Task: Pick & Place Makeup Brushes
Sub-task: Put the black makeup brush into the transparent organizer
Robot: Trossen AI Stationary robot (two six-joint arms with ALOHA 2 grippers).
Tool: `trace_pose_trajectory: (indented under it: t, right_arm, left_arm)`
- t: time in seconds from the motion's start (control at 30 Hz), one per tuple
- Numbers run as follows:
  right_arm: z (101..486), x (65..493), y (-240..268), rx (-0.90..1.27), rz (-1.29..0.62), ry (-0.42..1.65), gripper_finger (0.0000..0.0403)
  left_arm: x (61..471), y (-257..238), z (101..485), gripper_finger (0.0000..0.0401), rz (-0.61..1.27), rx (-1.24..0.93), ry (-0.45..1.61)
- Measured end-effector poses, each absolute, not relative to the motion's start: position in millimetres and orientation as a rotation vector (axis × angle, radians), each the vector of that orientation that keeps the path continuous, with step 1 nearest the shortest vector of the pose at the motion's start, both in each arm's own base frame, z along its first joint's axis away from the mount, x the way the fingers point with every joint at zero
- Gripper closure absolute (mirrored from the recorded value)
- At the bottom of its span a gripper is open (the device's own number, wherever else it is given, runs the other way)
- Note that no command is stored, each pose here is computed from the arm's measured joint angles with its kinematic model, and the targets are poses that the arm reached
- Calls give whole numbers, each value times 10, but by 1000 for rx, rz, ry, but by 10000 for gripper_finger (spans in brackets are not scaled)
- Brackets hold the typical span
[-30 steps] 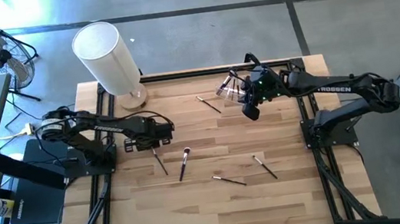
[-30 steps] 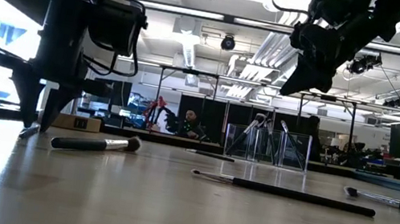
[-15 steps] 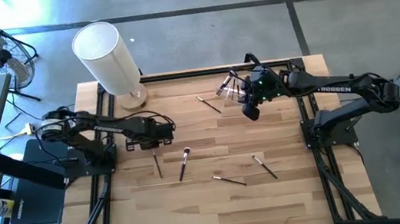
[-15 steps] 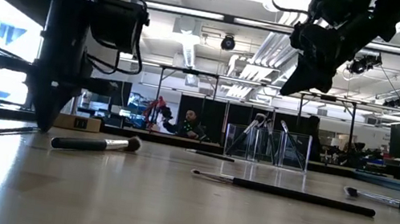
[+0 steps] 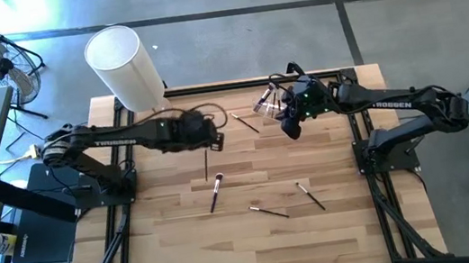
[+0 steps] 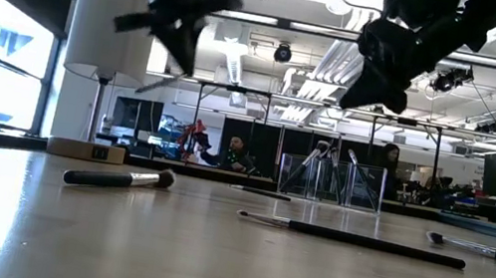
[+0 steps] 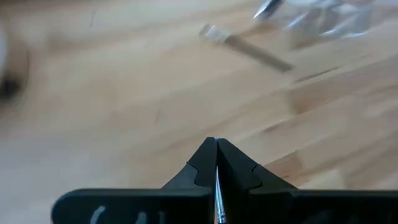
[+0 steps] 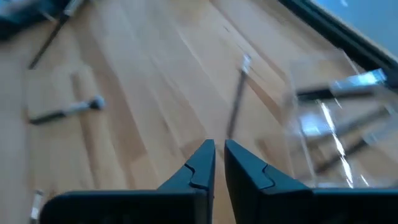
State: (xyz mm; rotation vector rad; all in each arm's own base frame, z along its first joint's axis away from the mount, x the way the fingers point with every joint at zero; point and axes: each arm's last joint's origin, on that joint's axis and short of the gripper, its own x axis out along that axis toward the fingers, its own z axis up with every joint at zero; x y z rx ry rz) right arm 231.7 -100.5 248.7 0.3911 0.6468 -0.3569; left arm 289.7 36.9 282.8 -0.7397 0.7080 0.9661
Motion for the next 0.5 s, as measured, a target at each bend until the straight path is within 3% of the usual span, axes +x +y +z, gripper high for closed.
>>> trace_pose_trajectory:
  t: [0.3, 0.5]
  right_arm:
    - [2740, 2521, -853, 398, -34, 373, 310]
    - [2965, 2625, -727, 315, 66, 154, 270]
  left_arm:
    - [3140, 397, 3698, 401, 696, -448, 440]
    - [3250, 392, 3993, 401, 558, -384, 229]
